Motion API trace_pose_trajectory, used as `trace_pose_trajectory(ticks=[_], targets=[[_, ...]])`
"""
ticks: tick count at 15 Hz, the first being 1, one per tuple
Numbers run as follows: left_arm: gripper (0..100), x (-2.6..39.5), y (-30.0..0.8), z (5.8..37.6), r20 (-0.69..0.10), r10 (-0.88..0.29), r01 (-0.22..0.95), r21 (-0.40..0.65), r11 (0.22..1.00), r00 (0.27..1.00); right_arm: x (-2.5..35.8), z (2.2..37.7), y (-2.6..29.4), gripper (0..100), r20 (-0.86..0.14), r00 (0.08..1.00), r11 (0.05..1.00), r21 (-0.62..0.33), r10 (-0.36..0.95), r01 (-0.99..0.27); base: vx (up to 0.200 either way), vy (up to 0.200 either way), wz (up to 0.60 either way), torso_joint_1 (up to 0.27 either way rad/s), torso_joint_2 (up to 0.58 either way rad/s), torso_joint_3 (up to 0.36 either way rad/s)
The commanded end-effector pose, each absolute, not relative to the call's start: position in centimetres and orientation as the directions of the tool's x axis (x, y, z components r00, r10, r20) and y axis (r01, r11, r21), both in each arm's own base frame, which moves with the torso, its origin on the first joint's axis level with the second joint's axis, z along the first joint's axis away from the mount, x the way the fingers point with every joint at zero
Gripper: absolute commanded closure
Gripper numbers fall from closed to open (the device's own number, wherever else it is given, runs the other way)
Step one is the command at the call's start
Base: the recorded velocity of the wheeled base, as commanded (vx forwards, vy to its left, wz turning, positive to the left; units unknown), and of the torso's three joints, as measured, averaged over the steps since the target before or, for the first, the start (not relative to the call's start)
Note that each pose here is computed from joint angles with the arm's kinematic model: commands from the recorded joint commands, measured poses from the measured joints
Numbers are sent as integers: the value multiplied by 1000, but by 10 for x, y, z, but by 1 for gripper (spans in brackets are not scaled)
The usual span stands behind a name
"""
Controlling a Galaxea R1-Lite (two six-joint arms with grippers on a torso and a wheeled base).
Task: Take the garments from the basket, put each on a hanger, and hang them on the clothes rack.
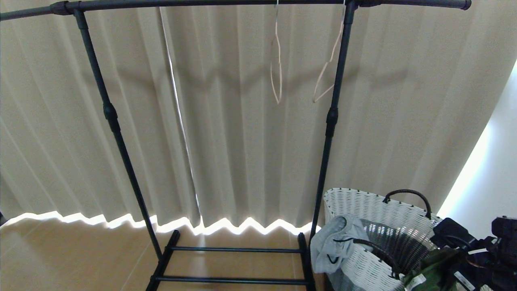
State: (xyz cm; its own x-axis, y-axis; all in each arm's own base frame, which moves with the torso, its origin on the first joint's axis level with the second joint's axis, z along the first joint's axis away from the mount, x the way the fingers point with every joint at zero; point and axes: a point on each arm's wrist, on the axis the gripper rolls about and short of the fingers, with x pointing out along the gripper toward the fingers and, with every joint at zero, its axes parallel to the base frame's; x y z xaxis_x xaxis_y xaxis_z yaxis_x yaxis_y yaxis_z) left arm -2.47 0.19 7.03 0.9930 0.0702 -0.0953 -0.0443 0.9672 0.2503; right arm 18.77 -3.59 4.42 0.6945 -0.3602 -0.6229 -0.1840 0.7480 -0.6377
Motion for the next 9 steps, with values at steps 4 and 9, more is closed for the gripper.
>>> trace_pose_trajectory(ticks=[4, 9], targets=[[0, -25, 2, 70, -95, 69, -43, 252, 967, 993, 148, 101, -30, 100, -330, 861, 718, -694, -387, 57, 0, 0, 0, 0, 0, 0], [0, -25, 2, 70, -96, 55, -29, 251, 968, 994, 135, 136, -28, 100, -165, 905, 749, -629, -392, 210, 0, 0, 0, 0, 0, 0]])
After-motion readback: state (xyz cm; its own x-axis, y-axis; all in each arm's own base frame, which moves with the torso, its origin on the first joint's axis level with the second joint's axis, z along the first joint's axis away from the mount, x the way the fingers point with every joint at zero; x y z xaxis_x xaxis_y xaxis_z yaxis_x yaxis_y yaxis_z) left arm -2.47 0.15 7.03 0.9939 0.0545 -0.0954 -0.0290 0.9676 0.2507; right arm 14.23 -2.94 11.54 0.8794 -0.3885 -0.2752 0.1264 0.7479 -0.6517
